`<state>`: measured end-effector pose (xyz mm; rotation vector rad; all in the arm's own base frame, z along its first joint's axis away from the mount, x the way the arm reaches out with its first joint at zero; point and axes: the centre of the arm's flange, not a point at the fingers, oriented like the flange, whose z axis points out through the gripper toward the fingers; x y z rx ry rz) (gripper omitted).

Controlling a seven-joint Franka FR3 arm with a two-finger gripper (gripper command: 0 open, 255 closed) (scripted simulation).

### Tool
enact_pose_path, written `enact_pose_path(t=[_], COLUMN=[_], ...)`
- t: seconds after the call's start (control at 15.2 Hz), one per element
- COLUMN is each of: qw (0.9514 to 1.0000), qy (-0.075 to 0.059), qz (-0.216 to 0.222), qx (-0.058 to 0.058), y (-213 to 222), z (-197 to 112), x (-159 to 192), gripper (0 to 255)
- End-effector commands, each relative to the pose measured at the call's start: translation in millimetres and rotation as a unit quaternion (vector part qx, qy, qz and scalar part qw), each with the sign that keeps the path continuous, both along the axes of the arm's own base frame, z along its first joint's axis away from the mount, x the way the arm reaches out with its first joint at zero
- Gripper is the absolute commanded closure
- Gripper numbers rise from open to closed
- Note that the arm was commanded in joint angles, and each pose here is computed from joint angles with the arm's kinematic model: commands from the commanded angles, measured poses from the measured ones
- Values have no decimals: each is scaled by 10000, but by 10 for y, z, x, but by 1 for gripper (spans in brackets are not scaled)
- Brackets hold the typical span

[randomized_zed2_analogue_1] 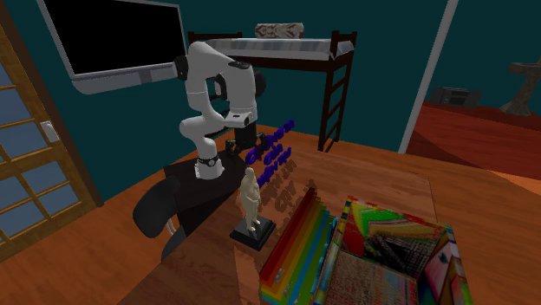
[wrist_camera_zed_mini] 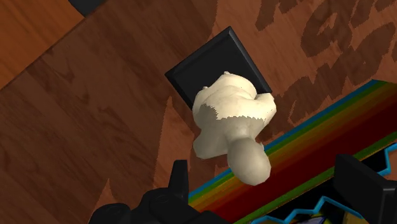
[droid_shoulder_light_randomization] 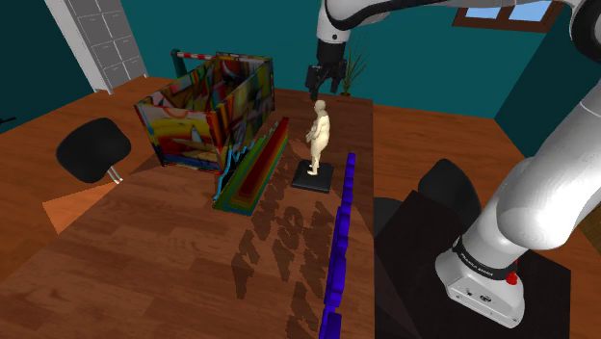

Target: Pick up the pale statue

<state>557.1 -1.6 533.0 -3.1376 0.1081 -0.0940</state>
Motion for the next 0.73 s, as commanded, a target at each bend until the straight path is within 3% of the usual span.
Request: enact_pose_path(t=[0.0,0.46,0.53,0.66], qw=[10000,10000,10000,10000], qy=[-3,-3,-2,-2], qz=[-10,-10,-10,-10], qx=[-7,-7,-7,-7], y=[-6,-6,-3,-2], z=[-91,-385,-382,-386], x=[41,41,42,45], gripper=[0,0,255,255])
